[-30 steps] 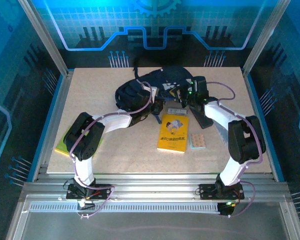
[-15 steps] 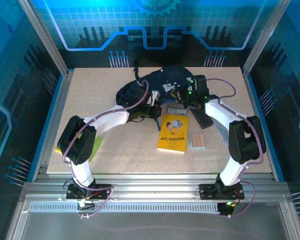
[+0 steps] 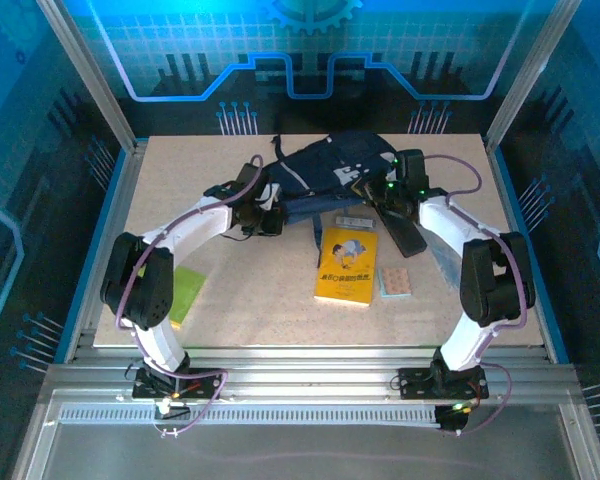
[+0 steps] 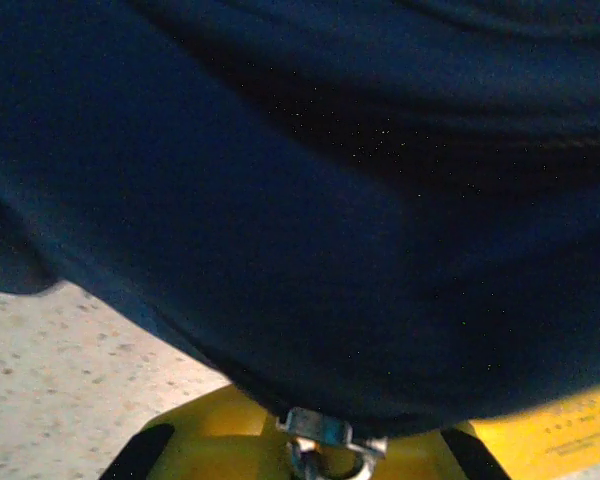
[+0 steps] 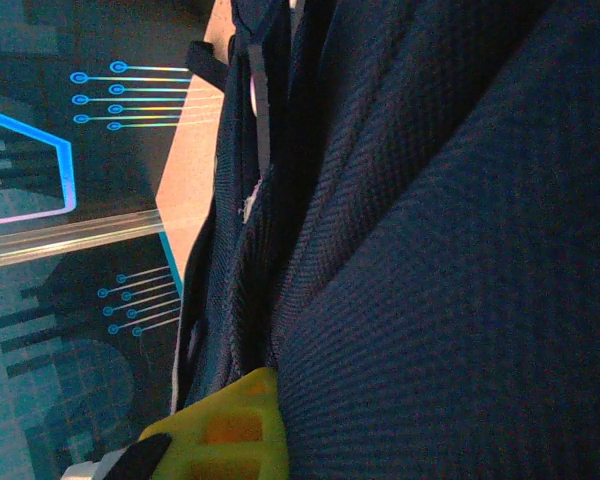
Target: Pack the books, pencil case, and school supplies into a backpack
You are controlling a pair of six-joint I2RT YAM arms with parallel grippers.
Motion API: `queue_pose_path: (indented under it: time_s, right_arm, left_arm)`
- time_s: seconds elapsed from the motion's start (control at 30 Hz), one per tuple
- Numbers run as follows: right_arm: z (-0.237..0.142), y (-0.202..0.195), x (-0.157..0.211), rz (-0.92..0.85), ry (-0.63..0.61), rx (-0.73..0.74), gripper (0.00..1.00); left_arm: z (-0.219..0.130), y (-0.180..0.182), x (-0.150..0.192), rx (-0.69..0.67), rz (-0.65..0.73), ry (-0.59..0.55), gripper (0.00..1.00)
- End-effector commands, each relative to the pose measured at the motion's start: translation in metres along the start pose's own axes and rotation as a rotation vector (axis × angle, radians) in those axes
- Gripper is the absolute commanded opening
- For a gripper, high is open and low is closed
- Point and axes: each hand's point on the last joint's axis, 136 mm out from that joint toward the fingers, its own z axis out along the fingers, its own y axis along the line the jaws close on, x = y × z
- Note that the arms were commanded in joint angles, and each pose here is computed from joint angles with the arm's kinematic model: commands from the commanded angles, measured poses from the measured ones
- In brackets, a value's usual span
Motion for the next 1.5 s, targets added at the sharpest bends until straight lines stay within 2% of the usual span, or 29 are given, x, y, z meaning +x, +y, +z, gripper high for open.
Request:
queue_pose_path:
  time_s: [0.0,0.17,0.3,0.33,0.37,0.47,0.5,0.6,0.67,0.8,0.97,1.07,1.27,1.3,1.33,1.4,1.43,1.47]
  right_arm:
    - [-0.011,0.006,-0.040,-0.032,-0.137,-0.006,0.00]
    - [0.002,0.017,-0.054,-0.121,-0.090,-0.060,0.00]
    - [0.036,0.033,-0.055,-0.226,0.034,-0.074,0.00]
    - [0.042,0.034,-0.054,-0.238,0.051,-0.063,0.05]
    - [0.047,0.034,-0.054,-0.241,0.060,-0.048,0.15]
    - [0.046,0.029,-0.053,-0.235,0.056,-0.005,0.61]
    - [0.043,0.026,-0.051,-0.229,0.056,0.015,0.70]
    - [0.028,0.016,-0.038,-0.234,0.068,0.045,0.86]
    - [0.015,0.007,-0.027,-0.240,0.079,0.064,0.92]
    - [-0.016,-0.013,-0.002,-0.259,0.084,0.090,0.95]
    - [-0.044,-0.031,0.034,-0.221,0.112,0.059,0.95]
    - [-0.046,-0.039,0.050,-0.158,0.121,0.026,0.94]
    - [-0.015,-0.033,0.053,-0.084,0.125,-0.043,0.87]
    - [-0.007,-0.030,0.054,-0.080,0.127,-0.054,0.84]
    - [-0.001,-0.028,0.055,-0.077,0.130,-0.063,0.77]
    - [0.009,-0.025,0.058,-0.060,0.136,-0.076,0.51]
    - [0.010,-0.026,0.058,-0.057,0.127,-0.081,0.34]
    - [0.010,-0.026,0.057,-0.058,0.117,-0.081,0.02]
  left_arm:
    - [-0.014,0.020,0.024,-0.096,0.031,0.084,0.00]
    - [-0.017,0.031,0.026,-0.084,0.026,0.094,0.00]
    - [-0.026,-0.002,0.034,0.004,0.036,0.104,0.00]
    - [-0.027,-0.014,0.036,0.021,0.046,0.102,0.00]
    - [-0.029,-0.029,0.038,0.040,0.060,0.095,0.00]
    - [-0.030,-0.074,0.034,0.115,0.060,0.055,0.00]
    - [-0.029,-0.090,0.029,0.171,0.040,0.041,0.00]
    - [-0.020,-0.124,0.010,0.294,-0.022,0.012,0.00]
    - [-0.011,-0.138,-0.002,0.312,-0.022,0.002,0.00]
    - [-0.006,-0.178,-0.022,0.385,-0.004,-0.004,0.00]
    - [-0.002,-0.207,-0.021,0.415,0.015,-0.004,0.00]
    - [0.002,-0.215,-0.015,0.442,0.003,0.008,0.00]
    - [-0.007,-0.221,0.007,0.452,0.017,0.043,0.00]
    - [-0.008,-0.218,0.010,0.446,0.012,0.047,0.00]
    - [-0.010,-0.216,0.013,0.442,0.006,0.049,0.00]
    - [-0.010,-0.208,0.020,0.419,-0.002,0.060,0.00]
    - [-0.009,-0.205,0.022,0.406,-0.006,0.066,0.00]
    - [-0.007,-0.199,0.026,0.388,-0.015,0.077,0.00]
